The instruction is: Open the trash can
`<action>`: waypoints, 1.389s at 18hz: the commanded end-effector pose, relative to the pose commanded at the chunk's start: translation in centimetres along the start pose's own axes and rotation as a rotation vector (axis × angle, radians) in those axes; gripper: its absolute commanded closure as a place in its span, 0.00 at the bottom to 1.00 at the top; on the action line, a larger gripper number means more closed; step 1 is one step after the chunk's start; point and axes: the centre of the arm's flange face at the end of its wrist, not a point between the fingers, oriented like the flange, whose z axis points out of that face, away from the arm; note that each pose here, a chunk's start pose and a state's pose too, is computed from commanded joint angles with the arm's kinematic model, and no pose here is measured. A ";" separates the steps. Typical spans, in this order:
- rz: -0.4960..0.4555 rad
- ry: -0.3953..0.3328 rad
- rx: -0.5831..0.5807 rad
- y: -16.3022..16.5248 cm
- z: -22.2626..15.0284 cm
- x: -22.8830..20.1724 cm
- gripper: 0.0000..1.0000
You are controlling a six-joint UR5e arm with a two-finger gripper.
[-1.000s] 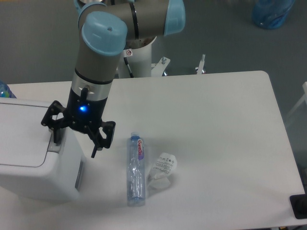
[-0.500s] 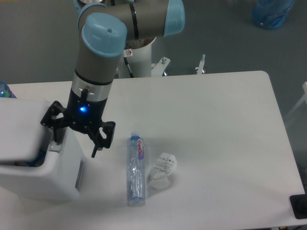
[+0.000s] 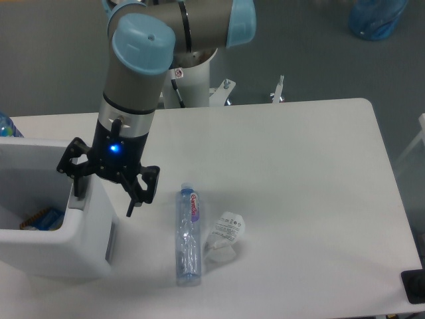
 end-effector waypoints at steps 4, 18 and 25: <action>-0.027 -0.152 -0.034 0.7 -1.3 -4.5 0.00; 0.151 -0.328 -0.292 4.9 4.0 -22.3 0.00; 0.302 -0.376 -0.522 8.6 7.4 -26.9 0.00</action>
